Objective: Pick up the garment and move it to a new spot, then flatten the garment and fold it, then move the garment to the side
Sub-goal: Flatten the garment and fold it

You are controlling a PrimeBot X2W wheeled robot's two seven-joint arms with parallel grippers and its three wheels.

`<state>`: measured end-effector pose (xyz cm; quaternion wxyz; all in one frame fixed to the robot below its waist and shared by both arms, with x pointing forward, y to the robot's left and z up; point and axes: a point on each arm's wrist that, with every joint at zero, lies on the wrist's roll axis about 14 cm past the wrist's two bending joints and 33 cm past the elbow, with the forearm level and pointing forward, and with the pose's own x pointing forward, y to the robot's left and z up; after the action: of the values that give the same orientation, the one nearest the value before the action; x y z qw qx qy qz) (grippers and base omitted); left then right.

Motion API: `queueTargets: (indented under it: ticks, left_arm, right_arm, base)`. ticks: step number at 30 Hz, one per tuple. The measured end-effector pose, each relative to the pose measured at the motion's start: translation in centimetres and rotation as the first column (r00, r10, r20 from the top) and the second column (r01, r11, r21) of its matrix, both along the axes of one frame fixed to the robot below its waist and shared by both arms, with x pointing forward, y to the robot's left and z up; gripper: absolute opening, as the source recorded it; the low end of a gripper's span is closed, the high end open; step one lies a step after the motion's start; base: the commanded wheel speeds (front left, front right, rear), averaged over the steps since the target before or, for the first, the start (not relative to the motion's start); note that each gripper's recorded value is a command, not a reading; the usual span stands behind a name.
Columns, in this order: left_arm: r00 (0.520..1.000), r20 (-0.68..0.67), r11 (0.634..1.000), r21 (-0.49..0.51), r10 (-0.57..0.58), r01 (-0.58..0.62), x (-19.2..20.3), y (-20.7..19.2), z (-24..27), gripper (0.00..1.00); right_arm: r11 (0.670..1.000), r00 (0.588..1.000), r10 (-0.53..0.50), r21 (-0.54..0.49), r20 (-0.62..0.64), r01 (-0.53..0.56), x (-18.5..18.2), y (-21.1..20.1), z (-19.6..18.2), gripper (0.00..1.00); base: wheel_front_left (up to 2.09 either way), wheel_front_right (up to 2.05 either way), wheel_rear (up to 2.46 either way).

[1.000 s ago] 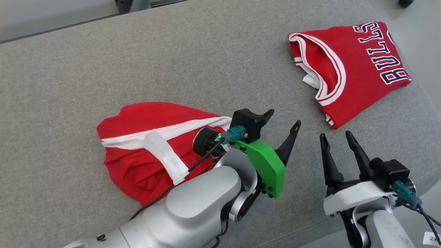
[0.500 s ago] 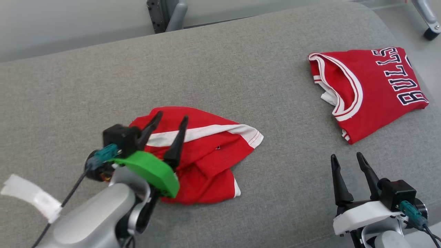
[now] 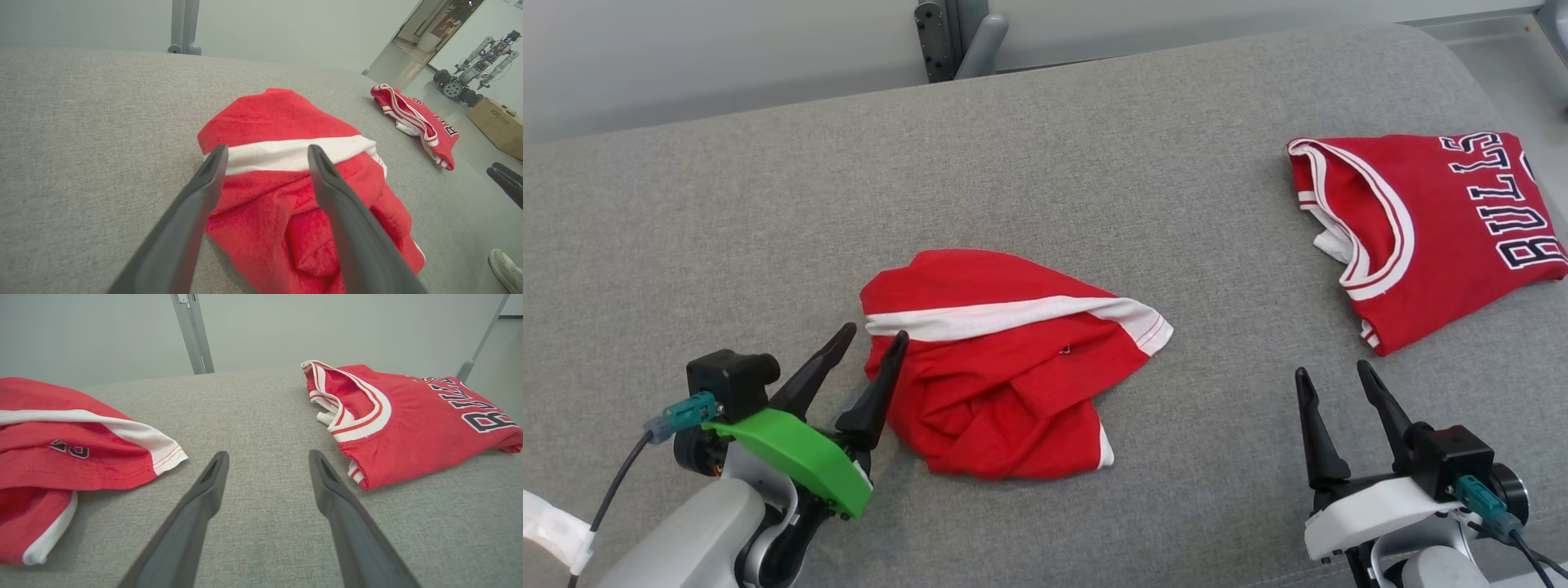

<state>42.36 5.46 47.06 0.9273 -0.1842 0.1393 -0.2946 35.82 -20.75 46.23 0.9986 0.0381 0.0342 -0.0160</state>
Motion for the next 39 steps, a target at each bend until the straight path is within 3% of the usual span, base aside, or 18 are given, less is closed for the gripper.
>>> queueTargets:
  ticks: [11, 25, 26, 30, 39]
  left_arm:
    - [1.000, -0.020, 0.997, 0.083, -0.005, 0.007, 2.1, 0.1, -3.4, 1.00]
    - [0.995, -0.020, 0.993, 0.065, -0.093, 0.094, 1.9, -2.1, -3.1, 1.00]
    - [0.994, -0.019, 0.993, 0.061, -0.104, 0.105, 1.8, -2.4, -3.0, 0.88]
    - [0.991, -0.026, 0.990, 0.049, -0.134, 0.135, 1.2, -3.0, -2.8, 0.03]
    - [0.990, 0.006, 0.989, 0.046, -0.138, 0.138, 1.9, -2.6, -1.4, 0.00]
  right_arm:
    - [1.000, 1.000, -0.011, -0.008, -0.016, 0.011, -0.4, -0.3, -0.4, 1.00]
    - [1.000, 0.999, -0.016, 0.008, -0.039, 0.016, -0.4, -0.4, -1.2, 1.00]
    - [1.000, 0.999, -0.015, 0.008, -0.038, 0.015, -0.4, -0.3, -1.1, 1.00]
    - [1.000, 0.999, -0.014, 0.010, -0.037, 0.014, -0.3, -0.3, -1.1, 1.00]
    - [1.000, 0.999, -0.018, 0.017, -0.034, 0.019, -0.4, -0.4, -1.0, 1.00]
  base:
    - [0.00, 0.00, 0.00]
    - [0.00, 0.00, 0.00]
    - [0.00, 0.00, 0.00]
    - [0.00, 0.00, 0.00]
    - [0.00, 0.00, 0.00]
